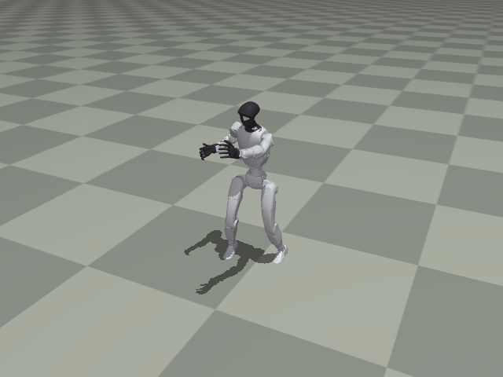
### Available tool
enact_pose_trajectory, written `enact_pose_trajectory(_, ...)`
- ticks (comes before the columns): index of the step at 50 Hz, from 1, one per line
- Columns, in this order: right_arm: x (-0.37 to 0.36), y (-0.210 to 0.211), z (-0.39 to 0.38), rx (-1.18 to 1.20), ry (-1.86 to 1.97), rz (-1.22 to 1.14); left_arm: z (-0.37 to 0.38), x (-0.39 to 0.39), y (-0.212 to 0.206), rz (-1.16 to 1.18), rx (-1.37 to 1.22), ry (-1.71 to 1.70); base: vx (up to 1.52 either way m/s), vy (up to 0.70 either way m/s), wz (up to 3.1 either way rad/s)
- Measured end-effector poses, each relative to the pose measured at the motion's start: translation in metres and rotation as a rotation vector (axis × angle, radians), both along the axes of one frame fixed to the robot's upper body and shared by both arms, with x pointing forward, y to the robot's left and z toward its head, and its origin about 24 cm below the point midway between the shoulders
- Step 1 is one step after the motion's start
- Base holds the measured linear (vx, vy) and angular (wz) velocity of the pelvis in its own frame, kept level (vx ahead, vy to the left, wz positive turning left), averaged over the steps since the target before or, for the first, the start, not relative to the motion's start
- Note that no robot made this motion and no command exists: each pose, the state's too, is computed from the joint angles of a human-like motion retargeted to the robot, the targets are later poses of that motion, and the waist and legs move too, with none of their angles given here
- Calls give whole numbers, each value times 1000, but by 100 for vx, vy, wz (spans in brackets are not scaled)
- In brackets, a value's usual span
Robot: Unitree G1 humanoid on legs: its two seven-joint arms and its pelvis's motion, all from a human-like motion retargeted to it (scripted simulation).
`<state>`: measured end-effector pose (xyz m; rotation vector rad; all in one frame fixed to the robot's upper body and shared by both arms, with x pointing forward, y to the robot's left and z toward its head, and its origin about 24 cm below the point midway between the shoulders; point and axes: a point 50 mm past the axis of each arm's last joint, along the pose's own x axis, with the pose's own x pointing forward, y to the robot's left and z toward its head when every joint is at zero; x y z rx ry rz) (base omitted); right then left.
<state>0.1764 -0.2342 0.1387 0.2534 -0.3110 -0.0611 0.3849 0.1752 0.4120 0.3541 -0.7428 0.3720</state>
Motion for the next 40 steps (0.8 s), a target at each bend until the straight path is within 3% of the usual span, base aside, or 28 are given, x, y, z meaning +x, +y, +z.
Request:
enact_pose_trajectory(8, -5, 2, -11, -56, 57, -17, -44, 9, 35, 65, 8, 107, 118, -14, 2)
enact_pose_trajectory(17, 40, 36, 59, -63, -278, 145, -24, 7, -6, -66, 66, 85, 110, -6, 18)
enact_pose_trajectory(25, 38, 40, 36, -12, -209, 196, -81, 29, -37, -123, 52, 224, 120, 1, 20)
enact_pose_trajectory(35, 10, 10, 5, -9, -35, 17, -12, 9, 30, 141, 8, 108, 108, 4, -45)
enact_pose_trajectory(40, -12, 6, -2, -98, 24, 11, -39, 3, 87, 211, -176, 119, 112, -2, -4)
